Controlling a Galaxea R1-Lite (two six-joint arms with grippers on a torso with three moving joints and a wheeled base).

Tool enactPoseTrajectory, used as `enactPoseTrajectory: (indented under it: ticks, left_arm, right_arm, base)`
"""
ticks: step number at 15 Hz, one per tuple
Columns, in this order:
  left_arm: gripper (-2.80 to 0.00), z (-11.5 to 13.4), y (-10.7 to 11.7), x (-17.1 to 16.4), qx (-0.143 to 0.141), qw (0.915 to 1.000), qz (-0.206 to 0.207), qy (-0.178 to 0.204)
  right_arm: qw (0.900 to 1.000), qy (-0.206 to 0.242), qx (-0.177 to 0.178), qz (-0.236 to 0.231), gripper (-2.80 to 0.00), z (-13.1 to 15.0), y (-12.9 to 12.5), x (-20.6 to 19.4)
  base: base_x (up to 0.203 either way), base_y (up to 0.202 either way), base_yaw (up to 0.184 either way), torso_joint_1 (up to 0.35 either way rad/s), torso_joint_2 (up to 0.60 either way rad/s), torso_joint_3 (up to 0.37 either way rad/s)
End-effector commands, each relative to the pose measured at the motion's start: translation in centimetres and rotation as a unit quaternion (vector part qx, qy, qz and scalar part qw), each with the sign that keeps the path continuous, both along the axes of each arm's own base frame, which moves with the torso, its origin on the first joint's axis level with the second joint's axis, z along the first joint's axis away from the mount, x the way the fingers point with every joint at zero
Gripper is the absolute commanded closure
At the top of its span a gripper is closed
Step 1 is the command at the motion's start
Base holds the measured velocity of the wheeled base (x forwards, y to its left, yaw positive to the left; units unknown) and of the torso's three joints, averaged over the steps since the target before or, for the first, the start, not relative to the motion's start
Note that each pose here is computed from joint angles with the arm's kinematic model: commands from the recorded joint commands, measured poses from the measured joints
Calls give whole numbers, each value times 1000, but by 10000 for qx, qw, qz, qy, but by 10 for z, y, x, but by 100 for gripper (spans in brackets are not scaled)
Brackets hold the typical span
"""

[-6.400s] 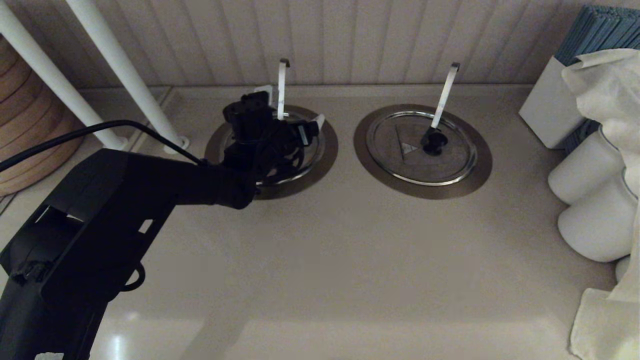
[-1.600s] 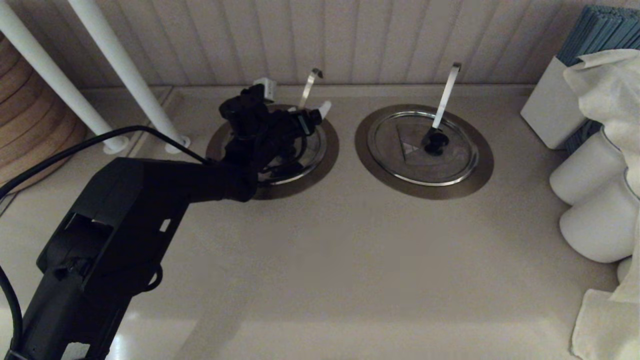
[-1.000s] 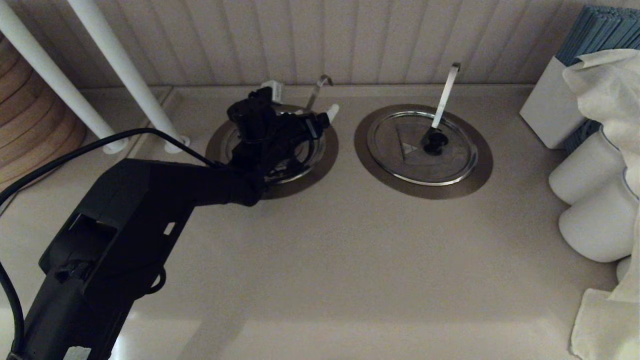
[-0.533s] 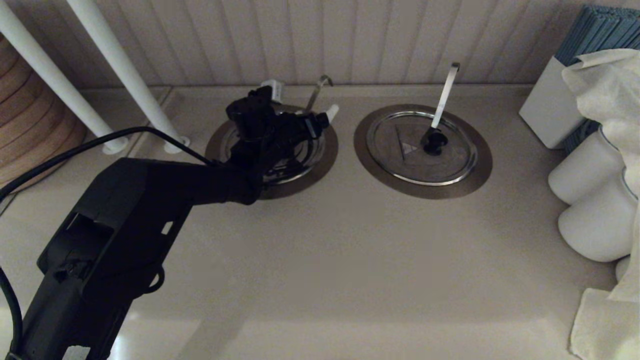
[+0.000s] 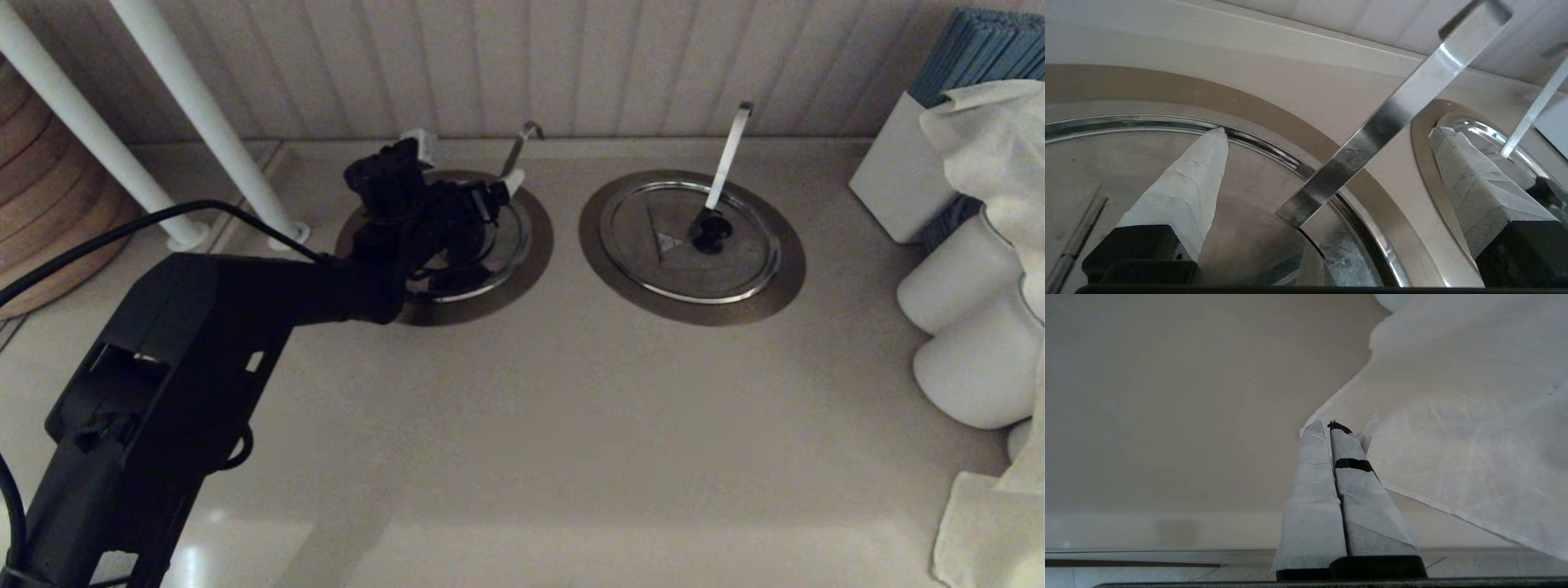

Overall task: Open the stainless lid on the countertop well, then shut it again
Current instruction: Put the spoon in the groove

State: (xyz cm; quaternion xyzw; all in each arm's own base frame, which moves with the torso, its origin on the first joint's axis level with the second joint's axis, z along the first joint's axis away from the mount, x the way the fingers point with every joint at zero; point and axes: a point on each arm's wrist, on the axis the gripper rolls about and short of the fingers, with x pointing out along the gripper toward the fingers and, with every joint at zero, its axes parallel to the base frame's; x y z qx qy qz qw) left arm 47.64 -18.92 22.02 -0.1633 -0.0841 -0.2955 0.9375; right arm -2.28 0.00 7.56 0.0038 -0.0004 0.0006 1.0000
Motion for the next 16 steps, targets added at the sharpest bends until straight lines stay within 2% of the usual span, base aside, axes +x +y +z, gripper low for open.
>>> enactPoseTrajectory:
  ticks: [1,5,9,11,13,16]
  left_arm:
    - [-280,4,4,0,-30,10000,13,-68]
    - [-280,15,7,-5,-85,9998,39,-199]
    - [-280,51,13,-22,-253,9983,97,-523]
    - [-280,68,18,-32,-353,9977,149,-566]
    - [-280,75,20,-39,-293,9989,200,-310]
    - [-280,67,20,-43,124,9975,118,681]
  right_arm:
    - [10000,-11,0,1,0,0,0,0]
    - [10000,-5,0,1,0,0,0,0]
    - [10000,-5,0,1,0,0,0,0]
    - [10000,-5,0,1,0,0,0,0]
    - [10000,-11,0,1,0,0,0,0]
    - [10000,-3,0,1,0,0,0,0]
  base:
    - [0,0,0,0,0,0]
    - [0,0,0,0,0,0]
    - [0,0,0,0,0,0]
    - [0,0,0,0,0,0]
    - [0,0,0,0,0,0]
    - [0,0,0,0,0,0]
